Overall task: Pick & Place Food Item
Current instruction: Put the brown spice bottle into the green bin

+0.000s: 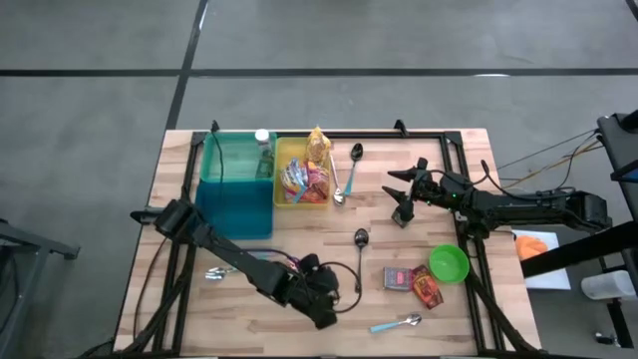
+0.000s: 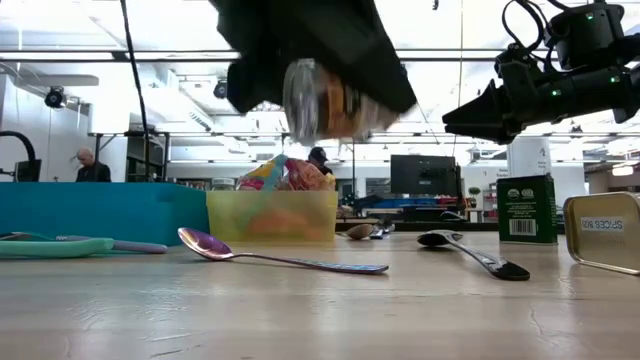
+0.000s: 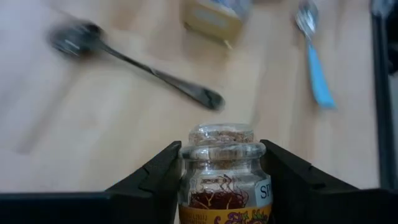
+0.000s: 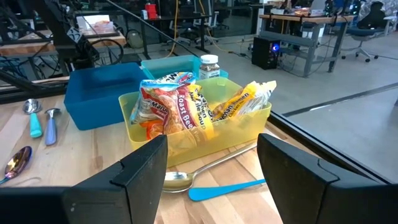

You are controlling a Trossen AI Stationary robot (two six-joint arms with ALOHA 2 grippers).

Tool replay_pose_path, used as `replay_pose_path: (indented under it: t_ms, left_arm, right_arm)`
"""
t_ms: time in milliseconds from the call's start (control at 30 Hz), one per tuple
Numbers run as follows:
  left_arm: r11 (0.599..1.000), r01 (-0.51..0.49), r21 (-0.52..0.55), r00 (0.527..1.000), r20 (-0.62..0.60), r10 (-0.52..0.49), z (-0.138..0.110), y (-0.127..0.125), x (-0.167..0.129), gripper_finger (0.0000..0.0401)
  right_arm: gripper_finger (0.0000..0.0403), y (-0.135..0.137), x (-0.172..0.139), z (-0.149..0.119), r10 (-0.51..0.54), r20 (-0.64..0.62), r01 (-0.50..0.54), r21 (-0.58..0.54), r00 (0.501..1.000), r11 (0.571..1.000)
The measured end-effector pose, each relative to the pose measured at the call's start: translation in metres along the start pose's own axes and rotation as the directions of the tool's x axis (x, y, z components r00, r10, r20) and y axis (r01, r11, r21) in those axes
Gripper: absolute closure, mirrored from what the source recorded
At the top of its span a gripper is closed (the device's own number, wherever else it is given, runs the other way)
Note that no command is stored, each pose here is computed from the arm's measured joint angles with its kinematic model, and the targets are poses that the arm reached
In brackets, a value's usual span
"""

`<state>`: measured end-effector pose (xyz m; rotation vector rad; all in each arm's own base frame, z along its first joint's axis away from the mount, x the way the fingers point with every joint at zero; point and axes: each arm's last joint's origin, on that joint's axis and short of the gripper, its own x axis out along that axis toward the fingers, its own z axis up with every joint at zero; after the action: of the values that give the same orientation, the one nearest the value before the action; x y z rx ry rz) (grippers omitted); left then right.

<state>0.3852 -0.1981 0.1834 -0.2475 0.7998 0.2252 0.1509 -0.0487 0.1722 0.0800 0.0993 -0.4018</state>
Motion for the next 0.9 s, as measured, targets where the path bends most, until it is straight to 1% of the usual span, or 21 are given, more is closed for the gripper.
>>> replay_pose_path:
  t_ms: [133,267,467,567,667,767,900]
  left_arm:
    - [0.996,-0.089,-0.015,0.992,0.088,0.09,0.011,0.006,-0.017,0.022]
    - [0.985,-0.171,-0.025,0.976,0.136,0.173,0.021,0.015,-0.038,0.022]
    - [0.947,-0.307,-0.093,0.931,0.177,0.319,0.042,0.044,-0.073,0.0219]
    - [0.936,-0.326,-0.132,0.918,0.192,0.347,0.057,0.062,-0.094,0.0219]
    - [0.931,-0.335,-0.144,0.908,0.214,0.36,0.07,0.078,-0.11,0.0219]
    - [0.922,-0.371,-0.114,0.892,0.232,0.387,0.077,0.089,-0.121,0.0219]
    - [0.918,-0.361,-0.164,0.877,0.274,0.395,0.088,0.102,-0.143,0.0219]
  right_arm:
    - [0.0156,0.0,0.0,0.0,0.0,0.0,0.0,0.0,1.0,1.0]
    - [0.0156,0.0,0.0,0.0,-0.001,0.0,0.001,0.0,1.0,1.0]
    - [0.0156,0.0,0.0,0.0,0.0,0.0,0.0,0.0,1.0,1.0]
    - [0.0156,0.0,0.0,0.0,0.0,0.0,0.0,0.0,1.0,1.0]
    - [0.0156,0.0,0.0,0.0,-0.001,0.0,0.001,0.0,1.0,1.0]
    - [0.0156,0.0,0.0,0.0,-0.001,0.0,0.001,0.0,1.0,1.0]
    - [0.0156,0.0,0.0,0.0,-0.001,-0.002,0.001,0.0,1.0,1.0]
